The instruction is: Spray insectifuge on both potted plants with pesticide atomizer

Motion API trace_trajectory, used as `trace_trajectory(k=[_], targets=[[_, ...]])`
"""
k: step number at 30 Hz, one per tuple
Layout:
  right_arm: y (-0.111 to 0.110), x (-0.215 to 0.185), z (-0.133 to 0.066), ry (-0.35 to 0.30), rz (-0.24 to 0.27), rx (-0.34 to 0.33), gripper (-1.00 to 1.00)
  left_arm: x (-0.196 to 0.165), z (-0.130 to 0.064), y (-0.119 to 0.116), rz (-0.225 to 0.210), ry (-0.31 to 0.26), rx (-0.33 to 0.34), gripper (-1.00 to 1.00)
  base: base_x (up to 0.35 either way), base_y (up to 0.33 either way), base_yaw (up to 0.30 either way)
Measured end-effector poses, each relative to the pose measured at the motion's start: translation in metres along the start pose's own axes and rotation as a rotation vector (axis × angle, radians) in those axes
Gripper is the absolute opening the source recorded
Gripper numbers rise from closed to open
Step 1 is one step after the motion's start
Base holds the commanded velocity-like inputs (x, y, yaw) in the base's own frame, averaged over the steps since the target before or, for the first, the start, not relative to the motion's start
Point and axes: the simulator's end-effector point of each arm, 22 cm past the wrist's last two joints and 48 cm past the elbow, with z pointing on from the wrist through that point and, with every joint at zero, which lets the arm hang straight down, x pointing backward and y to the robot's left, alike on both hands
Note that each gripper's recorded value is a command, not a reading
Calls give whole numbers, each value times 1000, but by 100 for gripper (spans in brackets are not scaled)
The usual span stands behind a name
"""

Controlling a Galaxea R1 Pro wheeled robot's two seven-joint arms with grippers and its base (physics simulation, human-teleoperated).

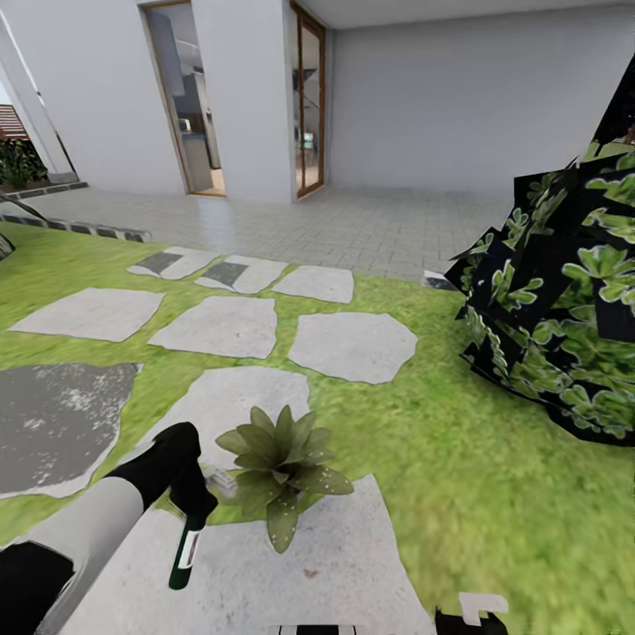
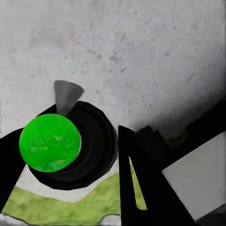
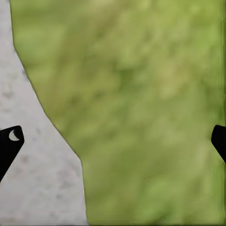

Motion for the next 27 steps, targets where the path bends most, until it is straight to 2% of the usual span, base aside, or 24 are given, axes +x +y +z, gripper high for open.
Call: trace_trajectory(k=[4, 10, 16, 22, 27], targets=[[-1, 1, 0, 1, -2, -1, 100, -1, -4, -4, 31, 21, 6, -100, 0, 0, -15], [-1, 1, 0, 1, -4, -3, 100, -1, -4, -6, 35, 23, 9, -100, 0, 0, -1], [-4, 1, 1, 1, -3, 4, 100, 1, -12, -11, 39, 32, 57, -100, 0, 0, 0], [-10, 1, 2, 2, 4, 13, 100, 15, -7, -5, 44, 75, 42, -100, -107, 116, -200], [-12, 1, 2, 3, 8, 17, 100, 16, -8, 1, 58, 102, -9, -100, -74, 308, -259]])
